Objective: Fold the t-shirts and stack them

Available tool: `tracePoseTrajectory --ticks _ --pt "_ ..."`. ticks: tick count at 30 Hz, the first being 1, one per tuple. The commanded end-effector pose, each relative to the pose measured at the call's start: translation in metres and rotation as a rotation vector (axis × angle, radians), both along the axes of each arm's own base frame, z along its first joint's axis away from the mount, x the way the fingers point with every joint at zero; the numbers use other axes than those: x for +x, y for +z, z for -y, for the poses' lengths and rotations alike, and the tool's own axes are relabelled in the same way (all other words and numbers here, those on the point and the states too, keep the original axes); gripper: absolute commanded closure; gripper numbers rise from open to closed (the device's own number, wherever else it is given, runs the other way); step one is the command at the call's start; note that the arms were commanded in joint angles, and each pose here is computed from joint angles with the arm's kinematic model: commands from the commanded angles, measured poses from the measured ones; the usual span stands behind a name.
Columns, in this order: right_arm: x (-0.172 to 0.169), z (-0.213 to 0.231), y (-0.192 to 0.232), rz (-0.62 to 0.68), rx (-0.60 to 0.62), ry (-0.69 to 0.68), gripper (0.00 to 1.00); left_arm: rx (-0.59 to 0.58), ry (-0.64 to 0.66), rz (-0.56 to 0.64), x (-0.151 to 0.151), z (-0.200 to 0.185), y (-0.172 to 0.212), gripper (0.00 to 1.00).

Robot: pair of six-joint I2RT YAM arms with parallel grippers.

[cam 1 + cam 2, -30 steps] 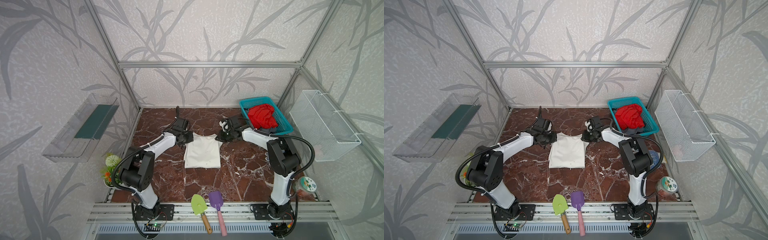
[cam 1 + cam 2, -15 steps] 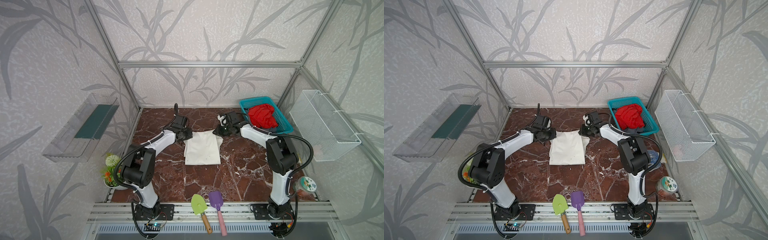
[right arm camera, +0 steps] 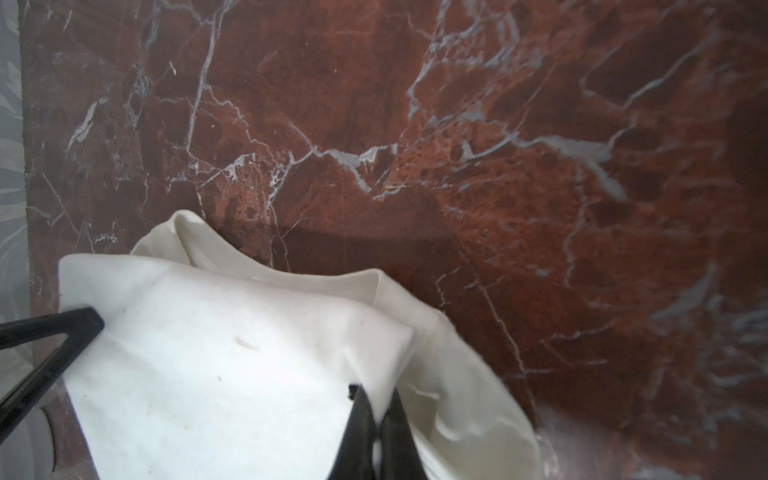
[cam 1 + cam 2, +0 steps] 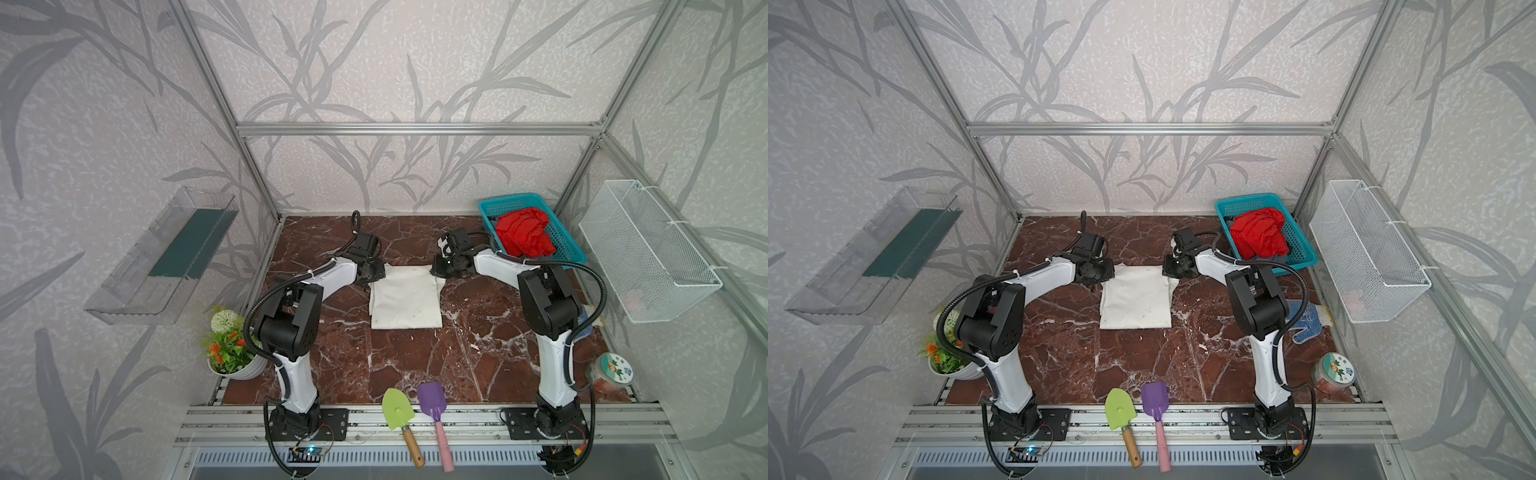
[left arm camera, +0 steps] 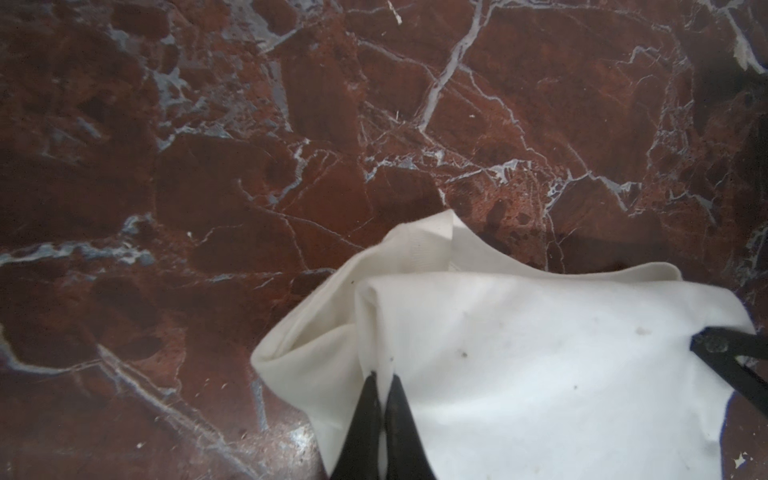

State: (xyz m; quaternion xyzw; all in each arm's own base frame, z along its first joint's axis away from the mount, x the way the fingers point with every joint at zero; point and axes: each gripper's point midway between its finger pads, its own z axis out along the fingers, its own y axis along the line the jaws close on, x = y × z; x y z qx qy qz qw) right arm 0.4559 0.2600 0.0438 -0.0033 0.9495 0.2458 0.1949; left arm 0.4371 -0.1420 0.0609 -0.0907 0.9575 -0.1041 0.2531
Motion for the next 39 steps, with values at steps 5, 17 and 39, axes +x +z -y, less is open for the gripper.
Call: tracePoseTrajectory --ticks 5,17,39 --pt "0.003 -0.005 0.058 0.133 -0.039 0.015 0.69 -0.035 -0.005 0.139 0.007 0.001 0.043 0.69" --pt "0.0 -0.053 0.024 0.029 0.078 0.055 0.71 -0.186 -0.019 0.094 0.034 0.035 0.008 0.69" --pt "-0.012 -0.011 0.056 0.104 0.1 0.029 0.7 -0.183 -0.055 0.182 -0.011 0.016 0.031 0.71"
